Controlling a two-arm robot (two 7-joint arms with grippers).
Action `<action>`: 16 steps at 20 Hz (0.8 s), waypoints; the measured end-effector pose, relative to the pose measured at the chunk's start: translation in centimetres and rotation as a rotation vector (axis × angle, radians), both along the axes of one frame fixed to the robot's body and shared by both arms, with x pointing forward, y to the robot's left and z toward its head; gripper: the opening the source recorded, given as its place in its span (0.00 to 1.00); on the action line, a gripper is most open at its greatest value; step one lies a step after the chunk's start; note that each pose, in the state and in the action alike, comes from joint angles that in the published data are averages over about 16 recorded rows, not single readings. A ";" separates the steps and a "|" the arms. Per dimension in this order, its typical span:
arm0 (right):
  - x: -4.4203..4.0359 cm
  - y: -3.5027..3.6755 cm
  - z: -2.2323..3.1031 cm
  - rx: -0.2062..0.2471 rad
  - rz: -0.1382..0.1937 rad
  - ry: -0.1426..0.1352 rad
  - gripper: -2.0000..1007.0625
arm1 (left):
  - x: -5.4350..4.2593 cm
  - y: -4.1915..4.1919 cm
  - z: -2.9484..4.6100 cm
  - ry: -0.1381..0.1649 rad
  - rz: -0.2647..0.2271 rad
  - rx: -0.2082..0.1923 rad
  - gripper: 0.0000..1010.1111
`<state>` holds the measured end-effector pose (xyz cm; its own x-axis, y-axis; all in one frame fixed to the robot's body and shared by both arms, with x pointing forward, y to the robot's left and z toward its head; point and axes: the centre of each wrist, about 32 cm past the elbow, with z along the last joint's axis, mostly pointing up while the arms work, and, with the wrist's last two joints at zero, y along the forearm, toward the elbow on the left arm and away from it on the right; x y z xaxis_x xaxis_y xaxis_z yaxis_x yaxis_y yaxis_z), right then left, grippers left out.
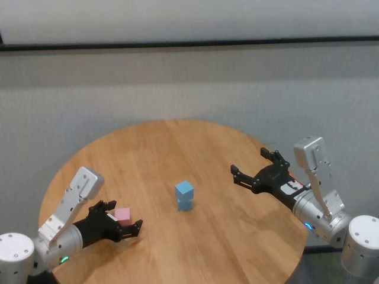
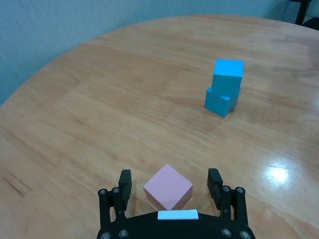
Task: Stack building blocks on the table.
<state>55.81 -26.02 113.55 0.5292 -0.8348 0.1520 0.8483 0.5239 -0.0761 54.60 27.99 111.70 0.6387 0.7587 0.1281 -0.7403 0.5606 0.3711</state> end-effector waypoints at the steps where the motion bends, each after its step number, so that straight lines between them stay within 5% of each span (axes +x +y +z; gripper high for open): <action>1: 0.00 0.00 0.00 0.000 0.000 0.000 1.00 | 0.02 0.01 -0.01 0.001 0.001 -0.001 0.99; 9: 0.00 0.00 0.00 0.000 0.000 0.000 1.00 | 0.17 0.11 -0.16 0.013 0.001 -0.012 0.95; 16: 0.00 0.00 0.00 0.000 0.000 0.000 1.00 | 0.20 0.06 -0.40 0.023 -0.006 -0.015 0.81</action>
